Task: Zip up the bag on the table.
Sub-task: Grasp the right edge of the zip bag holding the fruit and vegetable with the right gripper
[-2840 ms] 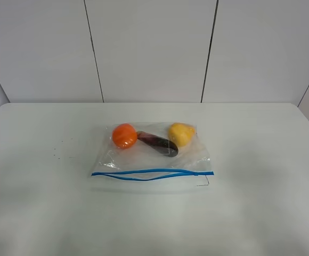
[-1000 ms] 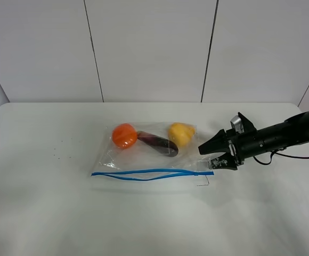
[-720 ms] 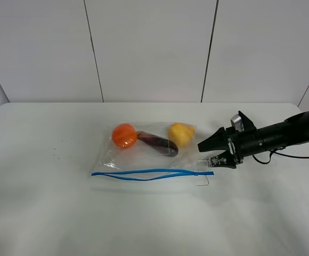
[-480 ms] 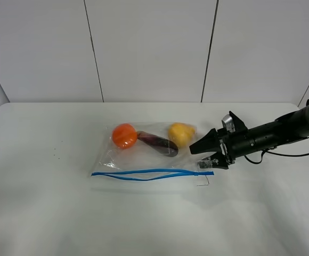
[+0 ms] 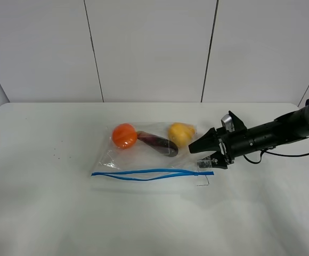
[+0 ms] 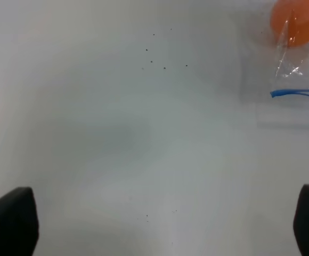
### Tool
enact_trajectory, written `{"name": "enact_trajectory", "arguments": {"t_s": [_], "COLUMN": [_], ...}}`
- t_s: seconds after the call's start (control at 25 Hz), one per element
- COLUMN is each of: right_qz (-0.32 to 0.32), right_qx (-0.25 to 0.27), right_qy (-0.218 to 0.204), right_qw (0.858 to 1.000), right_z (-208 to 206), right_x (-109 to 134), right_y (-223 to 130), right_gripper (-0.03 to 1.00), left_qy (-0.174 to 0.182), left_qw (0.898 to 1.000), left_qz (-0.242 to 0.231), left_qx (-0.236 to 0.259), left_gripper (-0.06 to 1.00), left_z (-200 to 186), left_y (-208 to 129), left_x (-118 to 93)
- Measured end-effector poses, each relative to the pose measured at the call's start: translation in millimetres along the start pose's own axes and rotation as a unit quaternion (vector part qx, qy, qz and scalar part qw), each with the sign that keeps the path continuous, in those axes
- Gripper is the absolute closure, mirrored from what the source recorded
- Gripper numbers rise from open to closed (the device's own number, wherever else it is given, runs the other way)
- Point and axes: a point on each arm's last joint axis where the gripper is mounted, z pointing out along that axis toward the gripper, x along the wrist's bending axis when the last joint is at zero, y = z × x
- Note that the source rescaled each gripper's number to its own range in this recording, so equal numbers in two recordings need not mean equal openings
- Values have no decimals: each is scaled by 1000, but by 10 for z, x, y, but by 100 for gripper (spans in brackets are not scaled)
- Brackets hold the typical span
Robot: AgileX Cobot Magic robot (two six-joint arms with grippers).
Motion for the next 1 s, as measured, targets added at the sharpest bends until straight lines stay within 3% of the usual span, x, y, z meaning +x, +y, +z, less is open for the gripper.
{"name": "enact_trajectory", "arguments": {"t_s": [0.32,1.0], "right_qz": [3,10], "right_qx": [9,8], "right_qy": [-4,-4], "right_qw": [1000,1000], "right_z": [0,0], "right_x": [-8,-6], "right_y": [-17,-14], "right_gripper": [0,55], "left_qy": [0,0], "left_qw": [1000,1000], "left_qz": [0,0], "left_qx": [0,0], "left_gripper": [-6,-6], "left_z": [0,0], "left_y": [0,0], "left_x": [0,1]}}
